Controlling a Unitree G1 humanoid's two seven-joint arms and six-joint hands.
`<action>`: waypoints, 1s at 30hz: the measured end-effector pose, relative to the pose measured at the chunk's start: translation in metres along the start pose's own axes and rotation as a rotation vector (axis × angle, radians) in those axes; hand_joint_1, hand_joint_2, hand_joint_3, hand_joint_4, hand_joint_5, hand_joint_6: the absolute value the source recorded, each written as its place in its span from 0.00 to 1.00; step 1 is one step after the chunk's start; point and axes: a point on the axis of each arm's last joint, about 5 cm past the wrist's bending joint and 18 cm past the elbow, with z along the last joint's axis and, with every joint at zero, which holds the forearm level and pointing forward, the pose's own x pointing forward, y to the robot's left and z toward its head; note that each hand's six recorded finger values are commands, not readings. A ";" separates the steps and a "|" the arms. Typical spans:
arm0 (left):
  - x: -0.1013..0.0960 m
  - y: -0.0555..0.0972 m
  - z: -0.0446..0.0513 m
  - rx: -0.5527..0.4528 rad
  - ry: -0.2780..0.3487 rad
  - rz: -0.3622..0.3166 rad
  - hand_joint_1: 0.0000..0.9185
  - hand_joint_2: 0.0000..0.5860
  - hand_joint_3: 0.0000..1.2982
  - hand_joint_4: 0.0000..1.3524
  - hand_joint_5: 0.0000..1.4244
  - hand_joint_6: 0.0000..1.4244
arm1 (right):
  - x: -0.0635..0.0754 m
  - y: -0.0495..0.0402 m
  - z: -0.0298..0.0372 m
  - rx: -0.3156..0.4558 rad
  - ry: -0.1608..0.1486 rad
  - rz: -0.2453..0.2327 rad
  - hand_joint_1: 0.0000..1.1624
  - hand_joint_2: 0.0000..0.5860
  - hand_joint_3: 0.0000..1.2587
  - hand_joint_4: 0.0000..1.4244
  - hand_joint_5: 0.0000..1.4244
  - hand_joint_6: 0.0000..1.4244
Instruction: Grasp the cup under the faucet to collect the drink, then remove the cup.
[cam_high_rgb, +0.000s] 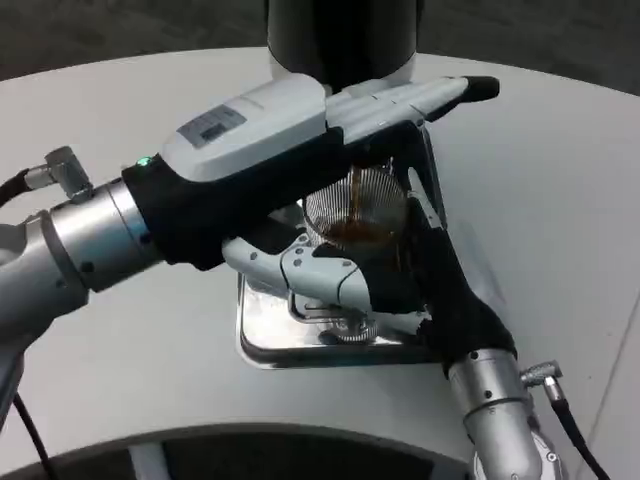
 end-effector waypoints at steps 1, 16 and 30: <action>0.000 0.000 -0.0002 -0.002 0.000 0.001 0.00 0.20 0.00 0.00 0.03 0.03 | 0.001 0.0004 -0.0001 -0.001 -0.001 0.002 0.61 0.34 0.00 0.00 0.00 0.00; -0.002 0.001 -0.0015 -0.012 0.003 0.011 0.00 0.20 0.00 0.00 0.03 0.03 | 0.006 0.0062 -0.0017 0.032 -0.015 -0.018 0.65 0.35 0.00 0.04 0.04 0.05; -0.021 0.003 -0.0063 -0.092 0.035 0.222 0.00 0.23 0.00 0.00 0.03 0.02 | 0.006 0.0089 -0.0028 0.082 -0.030 -0.022 0.68 0.35 0.01 0.14 0.13 0.14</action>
